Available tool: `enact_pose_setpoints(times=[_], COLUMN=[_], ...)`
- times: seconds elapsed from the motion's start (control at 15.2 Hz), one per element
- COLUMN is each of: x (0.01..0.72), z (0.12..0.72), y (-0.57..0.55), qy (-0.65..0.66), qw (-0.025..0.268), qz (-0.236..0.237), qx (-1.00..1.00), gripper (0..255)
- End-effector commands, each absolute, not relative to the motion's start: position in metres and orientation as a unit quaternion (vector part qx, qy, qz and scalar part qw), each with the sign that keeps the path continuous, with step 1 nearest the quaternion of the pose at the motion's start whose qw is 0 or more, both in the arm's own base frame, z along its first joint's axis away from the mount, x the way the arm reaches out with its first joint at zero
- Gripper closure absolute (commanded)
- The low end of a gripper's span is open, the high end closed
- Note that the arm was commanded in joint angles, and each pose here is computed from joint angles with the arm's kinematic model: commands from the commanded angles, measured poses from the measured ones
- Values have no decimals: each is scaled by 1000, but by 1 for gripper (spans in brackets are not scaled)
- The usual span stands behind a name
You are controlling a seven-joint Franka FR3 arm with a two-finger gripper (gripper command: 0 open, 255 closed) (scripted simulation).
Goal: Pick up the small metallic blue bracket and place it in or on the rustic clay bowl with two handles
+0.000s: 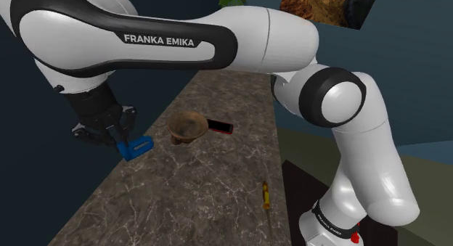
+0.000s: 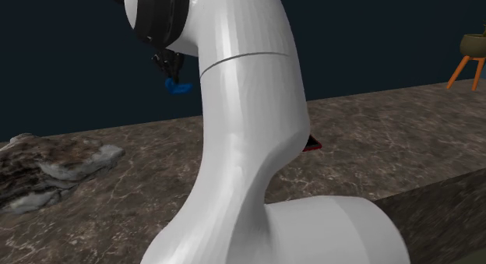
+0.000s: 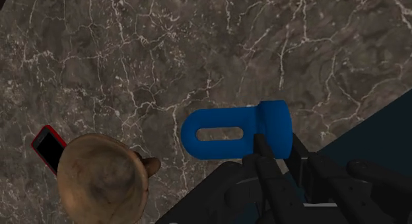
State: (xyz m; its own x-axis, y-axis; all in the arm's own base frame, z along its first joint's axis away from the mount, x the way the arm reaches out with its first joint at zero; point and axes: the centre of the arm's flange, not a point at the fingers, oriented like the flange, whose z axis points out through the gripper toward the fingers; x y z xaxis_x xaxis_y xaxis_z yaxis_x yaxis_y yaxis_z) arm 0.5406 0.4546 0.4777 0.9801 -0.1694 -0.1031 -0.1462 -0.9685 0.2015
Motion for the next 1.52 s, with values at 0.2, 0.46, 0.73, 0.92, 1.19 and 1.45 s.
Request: enact_pose_setpoints(times=[0.2, 0.46, 0.73, 0.92, 1.19, 1.45], x=[553, 564, 576, 585, 598, 598], z=[479, 481, 483, 484, 486, 465], y=[389, 338, 286, 248, 189, 189], qy=[-80, -80, -80, -80, -80, -80], qw=[97, 97, 97, 97, 97, 97], qz=[-60, -60, -60, -60, -60, -60], qx=[990, 990, 990, 990, 990, 990], gripper=[255, 255, 255, 255, 255, 255])
